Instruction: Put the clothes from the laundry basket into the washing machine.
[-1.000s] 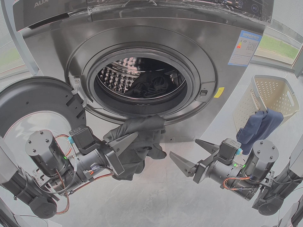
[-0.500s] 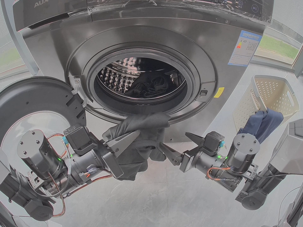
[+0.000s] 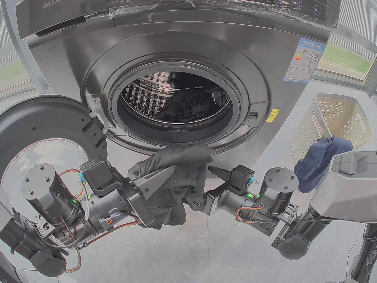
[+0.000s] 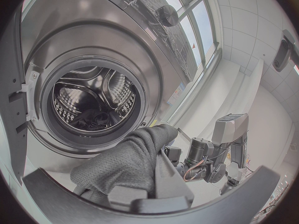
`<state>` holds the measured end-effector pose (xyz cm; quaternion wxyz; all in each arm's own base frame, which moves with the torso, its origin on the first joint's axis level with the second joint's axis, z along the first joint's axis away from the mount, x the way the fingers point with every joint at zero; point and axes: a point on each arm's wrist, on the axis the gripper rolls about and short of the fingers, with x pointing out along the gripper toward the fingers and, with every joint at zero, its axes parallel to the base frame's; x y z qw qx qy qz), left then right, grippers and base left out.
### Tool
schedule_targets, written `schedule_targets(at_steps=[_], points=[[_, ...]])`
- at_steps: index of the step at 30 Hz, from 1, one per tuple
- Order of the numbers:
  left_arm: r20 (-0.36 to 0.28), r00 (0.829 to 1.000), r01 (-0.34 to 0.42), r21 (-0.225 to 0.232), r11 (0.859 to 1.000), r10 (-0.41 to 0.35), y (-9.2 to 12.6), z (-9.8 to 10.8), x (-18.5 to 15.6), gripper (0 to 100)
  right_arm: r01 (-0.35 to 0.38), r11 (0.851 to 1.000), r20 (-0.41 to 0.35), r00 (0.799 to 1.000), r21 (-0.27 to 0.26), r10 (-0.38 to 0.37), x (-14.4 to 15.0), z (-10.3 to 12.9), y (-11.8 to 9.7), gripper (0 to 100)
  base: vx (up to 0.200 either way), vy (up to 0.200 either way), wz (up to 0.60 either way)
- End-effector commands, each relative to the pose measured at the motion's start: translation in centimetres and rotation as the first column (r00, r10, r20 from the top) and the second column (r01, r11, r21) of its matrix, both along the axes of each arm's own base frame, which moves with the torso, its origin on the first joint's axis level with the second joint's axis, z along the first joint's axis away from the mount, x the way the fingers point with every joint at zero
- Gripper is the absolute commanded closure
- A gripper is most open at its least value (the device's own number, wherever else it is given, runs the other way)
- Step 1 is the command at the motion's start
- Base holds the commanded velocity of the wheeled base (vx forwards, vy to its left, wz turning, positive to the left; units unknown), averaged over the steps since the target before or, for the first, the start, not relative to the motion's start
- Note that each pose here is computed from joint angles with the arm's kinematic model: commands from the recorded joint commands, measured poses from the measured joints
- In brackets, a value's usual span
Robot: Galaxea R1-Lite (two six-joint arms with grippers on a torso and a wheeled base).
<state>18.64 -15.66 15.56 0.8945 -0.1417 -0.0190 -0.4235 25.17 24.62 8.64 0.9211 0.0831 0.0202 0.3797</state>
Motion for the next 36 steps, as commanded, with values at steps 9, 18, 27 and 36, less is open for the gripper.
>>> schedule_targets(at_steps=[9,18,27,36], points=[[-0.008,1.0,0.013,0.006,1.0,-0.013,-0.1,-0.2,-0.3,100,-0.04,0.998,0.053,0.998,0.04,0.038,2.0,-0.4,2.2,0,0.0,0.0,0.0],[-0.008,1.0,0.015,0.004,1.0,-0.014,-0.2,-0.2,-0.3,100,-0.037,0.997,0.083,0.996,0.068,0.031,1.9,1.0,2.2,100,0.0,0.0,0.0],[-0.038,0.999,0.019,-0.035,0.999,-0.02,-0.2,0.0,-0.2,100,-0.008,0.993,0.117,0.993,0.114,-0.006,0.3,4.3,0.1,100,0.0,0.0,0.0],[-0.078,0.997,0.025,-0.044,0.999,-0.028,-0.2,-0.4,0.2,0,-0.052,0.989,0.116,0.993,0.137,0.036,-2.9,6.1,-0.9,100,0.0,0.0,0.0]])
